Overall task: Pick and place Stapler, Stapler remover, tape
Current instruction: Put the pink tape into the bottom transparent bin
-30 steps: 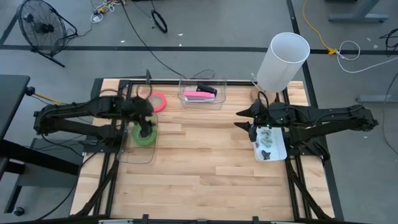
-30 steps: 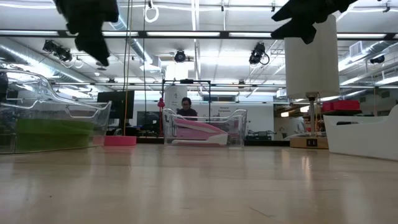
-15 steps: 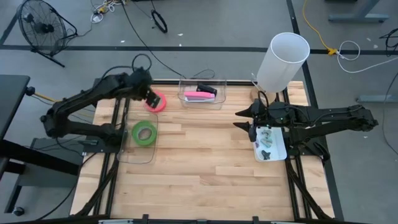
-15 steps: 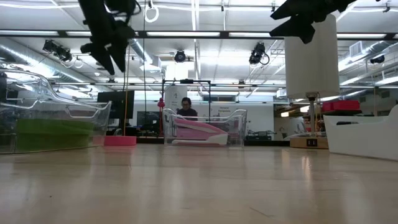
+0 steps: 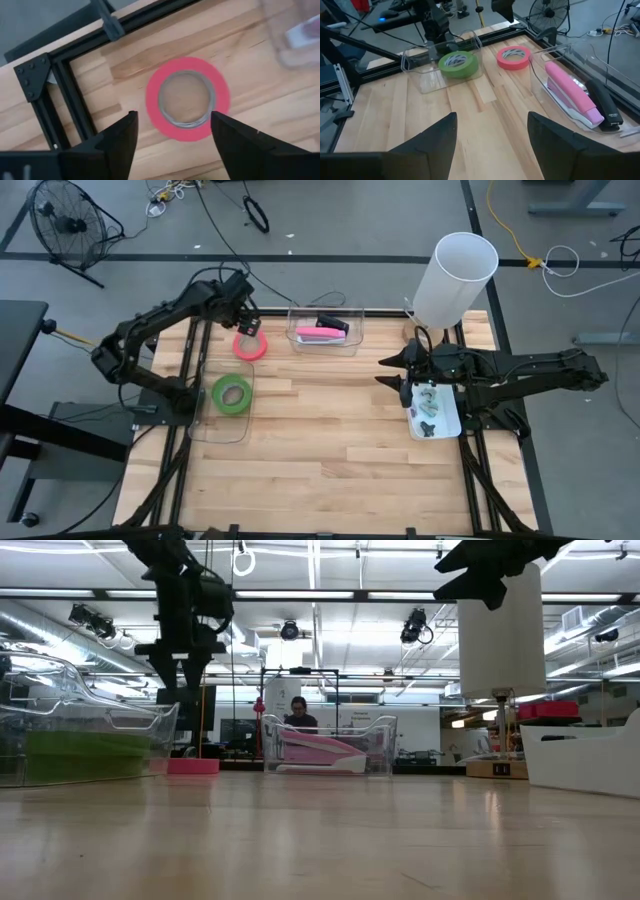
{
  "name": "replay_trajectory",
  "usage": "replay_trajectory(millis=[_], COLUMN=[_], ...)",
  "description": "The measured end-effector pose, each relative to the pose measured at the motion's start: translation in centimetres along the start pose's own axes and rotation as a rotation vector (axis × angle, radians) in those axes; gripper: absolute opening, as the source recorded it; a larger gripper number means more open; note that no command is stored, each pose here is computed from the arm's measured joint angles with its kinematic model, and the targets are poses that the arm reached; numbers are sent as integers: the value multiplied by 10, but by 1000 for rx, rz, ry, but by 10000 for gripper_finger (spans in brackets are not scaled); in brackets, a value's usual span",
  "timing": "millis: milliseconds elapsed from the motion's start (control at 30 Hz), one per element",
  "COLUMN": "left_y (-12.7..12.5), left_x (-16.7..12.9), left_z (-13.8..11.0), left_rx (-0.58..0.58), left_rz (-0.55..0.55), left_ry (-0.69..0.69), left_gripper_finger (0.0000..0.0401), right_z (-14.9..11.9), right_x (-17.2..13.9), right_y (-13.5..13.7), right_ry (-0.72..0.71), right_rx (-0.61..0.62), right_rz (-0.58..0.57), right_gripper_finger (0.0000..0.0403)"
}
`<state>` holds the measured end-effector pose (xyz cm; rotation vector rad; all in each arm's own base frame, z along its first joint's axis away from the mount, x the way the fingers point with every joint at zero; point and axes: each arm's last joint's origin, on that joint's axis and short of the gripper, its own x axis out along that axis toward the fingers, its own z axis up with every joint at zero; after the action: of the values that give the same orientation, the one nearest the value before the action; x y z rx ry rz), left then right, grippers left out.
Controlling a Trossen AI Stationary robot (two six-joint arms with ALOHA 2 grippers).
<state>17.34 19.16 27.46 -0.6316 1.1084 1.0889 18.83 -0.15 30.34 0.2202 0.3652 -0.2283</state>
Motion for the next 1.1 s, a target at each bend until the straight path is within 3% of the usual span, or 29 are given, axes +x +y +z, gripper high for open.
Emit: replay_trajectory(millis=[233, 367, 800, 1100], left_y=[8, 10, 15, 15], left_x=[25, 40, 77, 115], left_z=[8, 12, 20, -14], left_rx=[7, 10, -43, -67], left_rz=[33, 51, 36, 40], left_ry=[83, 125, 210, 263], left_gripper_finger=[324, 346, 335, 335], right_z=[-1, -2, -7, -7], right_x=[4, 7, 19, 19], right_y=[0, 1, 2, 2], right_ry=[13, 24, 67, 68], right_rx=[2, 1, -6, -6], right_rz=[-4, -6, -7, -8], right_gripper_finger=[239, 239, 239, 239])
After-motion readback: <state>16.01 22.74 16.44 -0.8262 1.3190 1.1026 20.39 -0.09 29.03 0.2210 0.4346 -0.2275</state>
